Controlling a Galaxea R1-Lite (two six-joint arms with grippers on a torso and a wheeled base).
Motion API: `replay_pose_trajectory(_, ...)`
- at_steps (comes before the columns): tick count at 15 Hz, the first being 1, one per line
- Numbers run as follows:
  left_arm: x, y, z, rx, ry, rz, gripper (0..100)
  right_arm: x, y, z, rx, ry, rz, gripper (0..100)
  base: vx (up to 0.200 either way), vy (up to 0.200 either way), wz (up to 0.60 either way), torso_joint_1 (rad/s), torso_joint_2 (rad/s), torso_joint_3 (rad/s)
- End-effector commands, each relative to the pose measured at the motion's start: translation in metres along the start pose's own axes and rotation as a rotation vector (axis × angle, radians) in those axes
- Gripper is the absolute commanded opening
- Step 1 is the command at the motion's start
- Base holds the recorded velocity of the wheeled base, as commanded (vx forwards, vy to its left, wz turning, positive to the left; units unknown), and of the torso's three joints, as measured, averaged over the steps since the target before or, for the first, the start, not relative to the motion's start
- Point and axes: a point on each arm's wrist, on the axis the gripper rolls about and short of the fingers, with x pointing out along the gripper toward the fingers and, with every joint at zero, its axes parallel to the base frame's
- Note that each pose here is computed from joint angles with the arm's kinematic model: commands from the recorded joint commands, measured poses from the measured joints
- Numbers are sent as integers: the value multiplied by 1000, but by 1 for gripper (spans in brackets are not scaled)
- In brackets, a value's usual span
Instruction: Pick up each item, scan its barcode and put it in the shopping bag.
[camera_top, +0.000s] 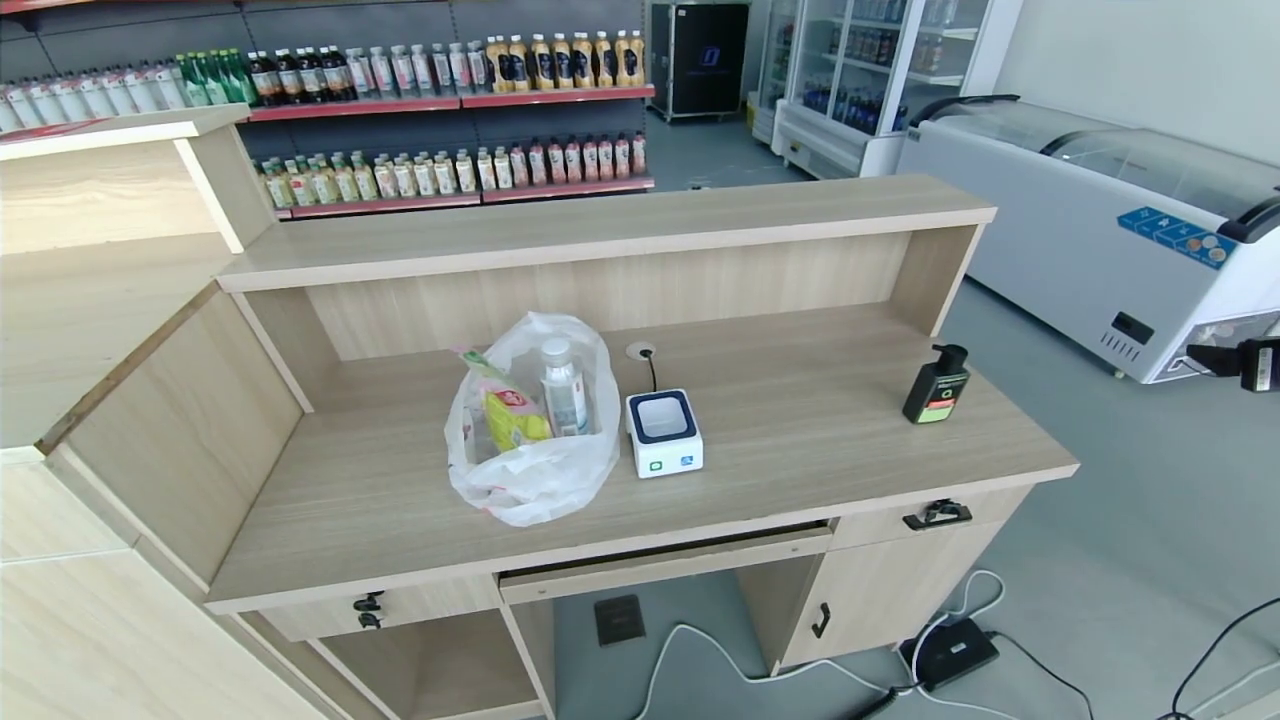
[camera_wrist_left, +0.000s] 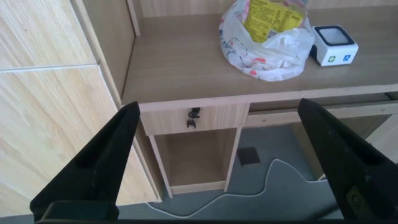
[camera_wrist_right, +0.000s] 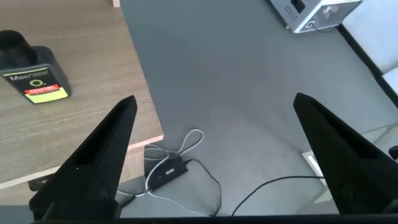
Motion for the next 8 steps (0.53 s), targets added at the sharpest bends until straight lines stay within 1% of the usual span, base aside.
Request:
replay_pose_trajectory(1, 0, 0, 0, 0, 0, 1, 100, 32, -3, -24, 21, 34, 38, 100, 0, 0, 0, 0, 0, 0)
replay_pose_trajectory(3, 0, 0, 0, 0, 0, 1, 100, 51, -8, -22, 50, 3, 35, 100, 0, 0, 0, 0, 0, 0)
replay_pose_trajectory(5, 0, 0, 0, 0, 0, 1, 100, 65, -7, -20, 53, -2, 82, 100, 0, 0, 0, 0, 0, 0)
replay_pose_trajectory(8, 0, 0, 0, 0, 0, 1, 100, 79, 8, -14, 50, -29, 164, 100, 0, 0, 0, 0, 0, 0)
